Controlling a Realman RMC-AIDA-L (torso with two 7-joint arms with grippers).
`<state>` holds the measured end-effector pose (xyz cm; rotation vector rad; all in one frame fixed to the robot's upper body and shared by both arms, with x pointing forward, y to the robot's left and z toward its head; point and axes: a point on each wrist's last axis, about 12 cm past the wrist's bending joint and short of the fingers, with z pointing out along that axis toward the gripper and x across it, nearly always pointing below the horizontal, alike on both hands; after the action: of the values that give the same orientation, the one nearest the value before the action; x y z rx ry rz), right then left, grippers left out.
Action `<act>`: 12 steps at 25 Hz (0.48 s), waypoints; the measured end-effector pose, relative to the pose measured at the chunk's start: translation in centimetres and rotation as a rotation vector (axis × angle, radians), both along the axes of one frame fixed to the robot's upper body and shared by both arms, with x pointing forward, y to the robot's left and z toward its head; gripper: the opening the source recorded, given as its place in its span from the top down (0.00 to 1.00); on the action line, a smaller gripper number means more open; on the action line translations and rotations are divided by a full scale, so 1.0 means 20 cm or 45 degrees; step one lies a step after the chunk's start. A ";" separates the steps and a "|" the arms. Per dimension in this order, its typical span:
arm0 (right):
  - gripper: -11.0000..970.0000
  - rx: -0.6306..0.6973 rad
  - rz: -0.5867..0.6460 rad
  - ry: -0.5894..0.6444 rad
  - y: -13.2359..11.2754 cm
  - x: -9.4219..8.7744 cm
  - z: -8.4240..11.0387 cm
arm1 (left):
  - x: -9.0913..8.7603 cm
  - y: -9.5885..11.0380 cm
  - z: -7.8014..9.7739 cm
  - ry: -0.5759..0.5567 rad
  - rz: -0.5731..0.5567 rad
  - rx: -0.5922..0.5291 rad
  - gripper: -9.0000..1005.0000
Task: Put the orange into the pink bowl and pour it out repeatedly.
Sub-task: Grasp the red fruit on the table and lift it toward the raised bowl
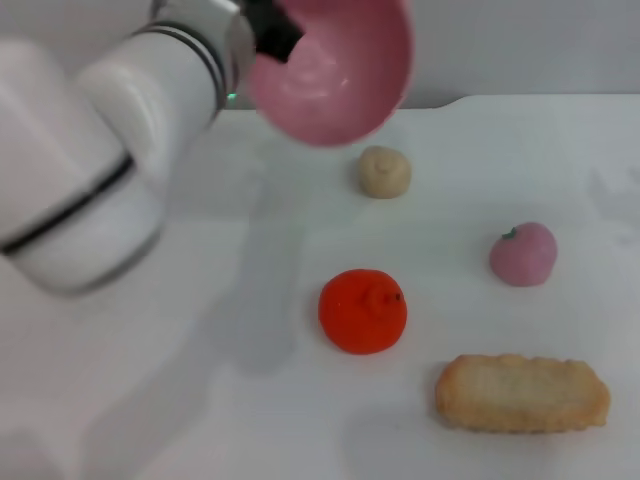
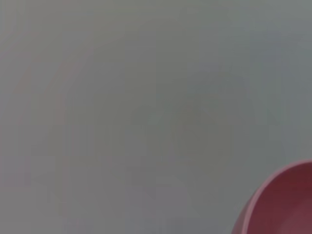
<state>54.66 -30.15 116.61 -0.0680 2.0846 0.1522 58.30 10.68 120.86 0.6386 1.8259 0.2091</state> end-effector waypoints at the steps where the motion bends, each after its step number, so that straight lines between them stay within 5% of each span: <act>1: 0.43 0.003 0.027 0.009 0.03 0.01 0.00 | 0.02 0.03 -0.01 0.098 0.042 -0.004 0.95; 5: 0.43 0.004 0.074 0.021 0.09 0.03 0.00 | 0.05 0.12 -0.02 0.316 0.110 -0.022 0.95; 7: 0.43 0.010 0.115 0.047 0.14 0.04 -0.01 | 0.08 0.25 -0.04 0.472 0.151 -0.058 0.95; 12: 0.42 0.012 0.289 0.166 0.33 0.07 -0.01 | 0.08 0.39 -0.06 0.530 0.242 -0.096 0.95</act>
<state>56.13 -23.63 116.44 -0.2964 2.2018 0.3114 59.96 18.48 119.65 0.4784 2.2876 0.1380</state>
